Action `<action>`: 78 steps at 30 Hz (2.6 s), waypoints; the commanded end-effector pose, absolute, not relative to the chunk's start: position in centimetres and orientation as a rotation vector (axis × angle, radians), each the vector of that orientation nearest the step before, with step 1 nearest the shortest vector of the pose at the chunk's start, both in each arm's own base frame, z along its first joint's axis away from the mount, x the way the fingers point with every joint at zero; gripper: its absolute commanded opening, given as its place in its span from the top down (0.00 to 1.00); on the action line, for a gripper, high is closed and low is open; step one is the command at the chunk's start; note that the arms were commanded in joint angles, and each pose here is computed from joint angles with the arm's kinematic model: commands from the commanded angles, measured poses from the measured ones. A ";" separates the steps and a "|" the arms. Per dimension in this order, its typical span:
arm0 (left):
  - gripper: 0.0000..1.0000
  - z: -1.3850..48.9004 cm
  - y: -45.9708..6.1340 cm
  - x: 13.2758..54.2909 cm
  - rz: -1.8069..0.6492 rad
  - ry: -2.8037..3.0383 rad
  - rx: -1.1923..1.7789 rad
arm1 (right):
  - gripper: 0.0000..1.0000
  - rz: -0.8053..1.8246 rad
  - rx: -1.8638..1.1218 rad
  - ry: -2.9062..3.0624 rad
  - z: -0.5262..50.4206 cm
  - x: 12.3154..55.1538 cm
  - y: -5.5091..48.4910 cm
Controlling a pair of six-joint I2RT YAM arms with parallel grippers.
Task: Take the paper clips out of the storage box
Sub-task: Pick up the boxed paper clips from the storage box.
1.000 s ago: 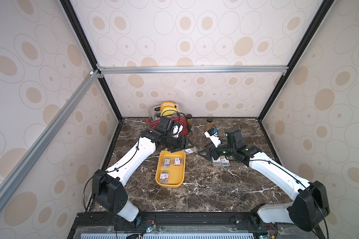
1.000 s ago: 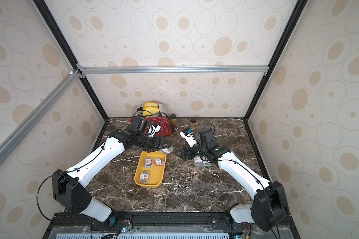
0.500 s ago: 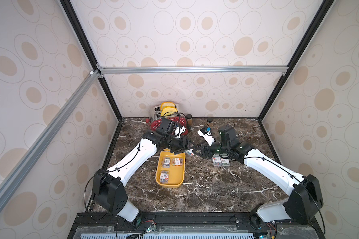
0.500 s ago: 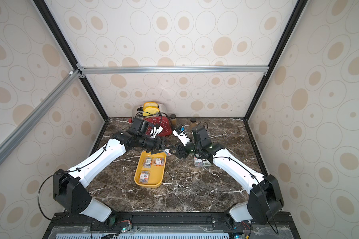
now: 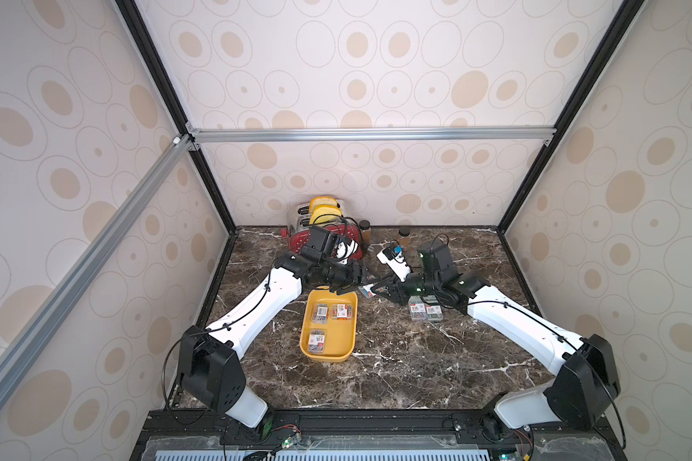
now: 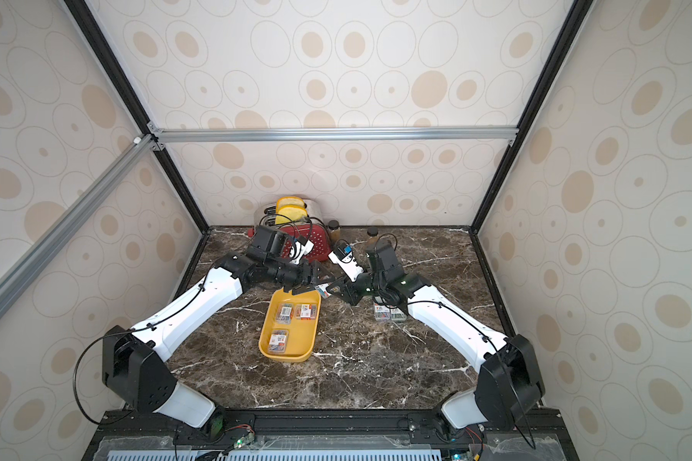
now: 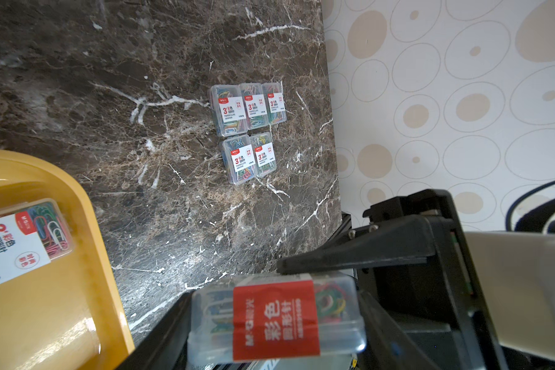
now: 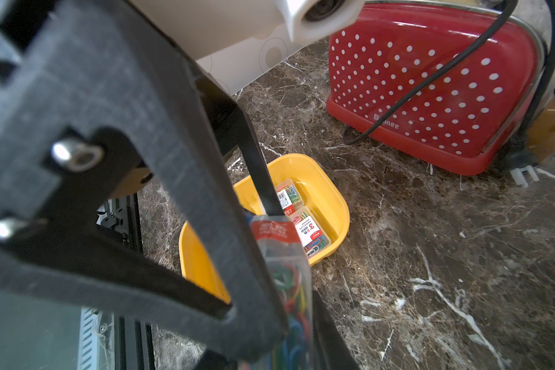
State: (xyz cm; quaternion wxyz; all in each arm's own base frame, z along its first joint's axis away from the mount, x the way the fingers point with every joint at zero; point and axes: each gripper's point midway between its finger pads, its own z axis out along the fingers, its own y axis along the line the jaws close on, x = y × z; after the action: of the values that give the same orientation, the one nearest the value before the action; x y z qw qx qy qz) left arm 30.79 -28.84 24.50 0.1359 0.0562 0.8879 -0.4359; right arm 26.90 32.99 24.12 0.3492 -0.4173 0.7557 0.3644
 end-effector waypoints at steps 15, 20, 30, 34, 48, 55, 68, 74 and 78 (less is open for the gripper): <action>0.13 34.8 -27.0 31.9 -1.382 1.980 0.303 | 0.83 1.328 -0.506 1.931 33.9 28.3 26.9; 0.13 37.0 -28.2 32.3 -1.529 1.840 0.321 | 0.83 1.542 -0.480 1.890 35.5 27.5 27.4; 0.28 38.6 -29.4 33.1 -1.726 1.708 0.269 | 0.83 1.664 -0.442 1.833 36.6 27.8 27.9; 0.31 37.7 -30.0 33.0 -1.750 1.723 0.266 | 0.83 1.700 -0.417 1.820 36.7 28.5 28.3; 0.49 36.3 -31.9 32.9 -1.811 1.746 0.267 | 0.84 1.728 -0.383 1.828 35.5 30.5 28.9; 0.64 35.9 -32.2 33.5 -1.784 1.768 0.273 | 0.84 1.751 -0.383 1.841 34.6 30.9 29.2; 0.77 29.0 -32.8 34.9 -1.715 1.938 0.252 | 0.76 1.744 -0.365 1.984 28.2 31.1 29.5; 0.80 26.0 -32.8 35.2 -1.672 2.021 0.260 | 0.59 1.711 -0.364 2.052 25.5 31.3 29.4; 0.82 25.0 -32.5 35.5 -1.654 2.053 0.263 | 0.40 1.710 -0.352 2.087 24.0 31.4 29.0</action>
State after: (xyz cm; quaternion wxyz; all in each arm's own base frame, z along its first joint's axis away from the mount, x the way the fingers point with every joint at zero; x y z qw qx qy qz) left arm 35.45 -32.60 25.04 0.2341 0.0724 0.7514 -0.6126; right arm 31.93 29.08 24.66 0.2116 -0.1035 0.7519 0.6158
